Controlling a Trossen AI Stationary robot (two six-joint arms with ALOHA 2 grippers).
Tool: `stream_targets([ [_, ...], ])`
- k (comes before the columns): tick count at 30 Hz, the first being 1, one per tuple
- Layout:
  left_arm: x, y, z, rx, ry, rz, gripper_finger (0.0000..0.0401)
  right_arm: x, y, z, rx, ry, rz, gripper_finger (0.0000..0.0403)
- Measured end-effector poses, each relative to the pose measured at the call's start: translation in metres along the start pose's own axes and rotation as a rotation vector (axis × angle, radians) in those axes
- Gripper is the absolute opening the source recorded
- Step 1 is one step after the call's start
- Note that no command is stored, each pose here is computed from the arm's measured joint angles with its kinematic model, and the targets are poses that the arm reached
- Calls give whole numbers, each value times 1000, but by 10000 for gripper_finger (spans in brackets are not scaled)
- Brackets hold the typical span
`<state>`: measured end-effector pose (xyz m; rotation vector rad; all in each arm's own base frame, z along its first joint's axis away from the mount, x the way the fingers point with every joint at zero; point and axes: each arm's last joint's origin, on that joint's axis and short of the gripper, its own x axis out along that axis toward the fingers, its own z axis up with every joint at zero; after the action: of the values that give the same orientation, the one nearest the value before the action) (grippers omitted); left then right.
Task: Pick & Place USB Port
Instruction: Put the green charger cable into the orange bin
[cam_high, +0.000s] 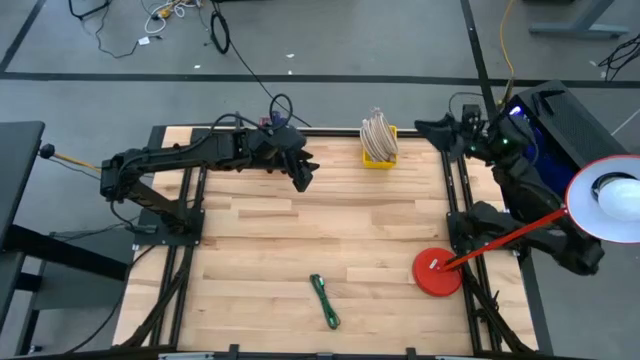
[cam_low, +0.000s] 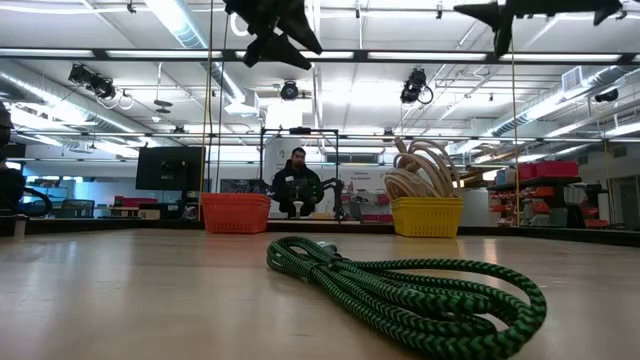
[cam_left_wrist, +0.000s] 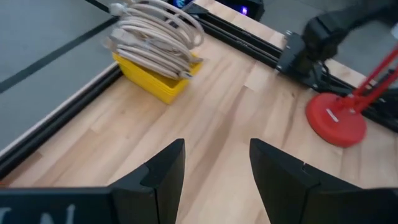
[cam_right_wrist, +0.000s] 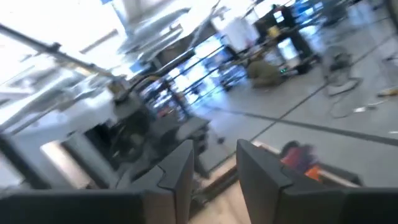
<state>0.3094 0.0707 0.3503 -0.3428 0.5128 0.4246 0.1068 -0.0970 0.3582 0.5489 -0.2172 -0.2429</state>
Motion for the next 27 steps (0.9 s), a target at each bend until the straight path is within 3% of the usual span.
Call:
stream_targets([
  [9, -1, -4, -6, 33, 64, -40, 186, 44, 25, -23, -25, 208, 77, 105],
  [17, -5, -19, -25, 87, 201, -62, 186, 87, 43, -77, 4, 446, 145, 105],
  [23, -2, -40, -50, 215, 364, -113, 186, 96, 62, -88, 9, 398, 169, 105],
  [27, 20, -57, -75, 333, 500, -152, 186, 96, 68, -89, 17, 357, 155, 105],
])
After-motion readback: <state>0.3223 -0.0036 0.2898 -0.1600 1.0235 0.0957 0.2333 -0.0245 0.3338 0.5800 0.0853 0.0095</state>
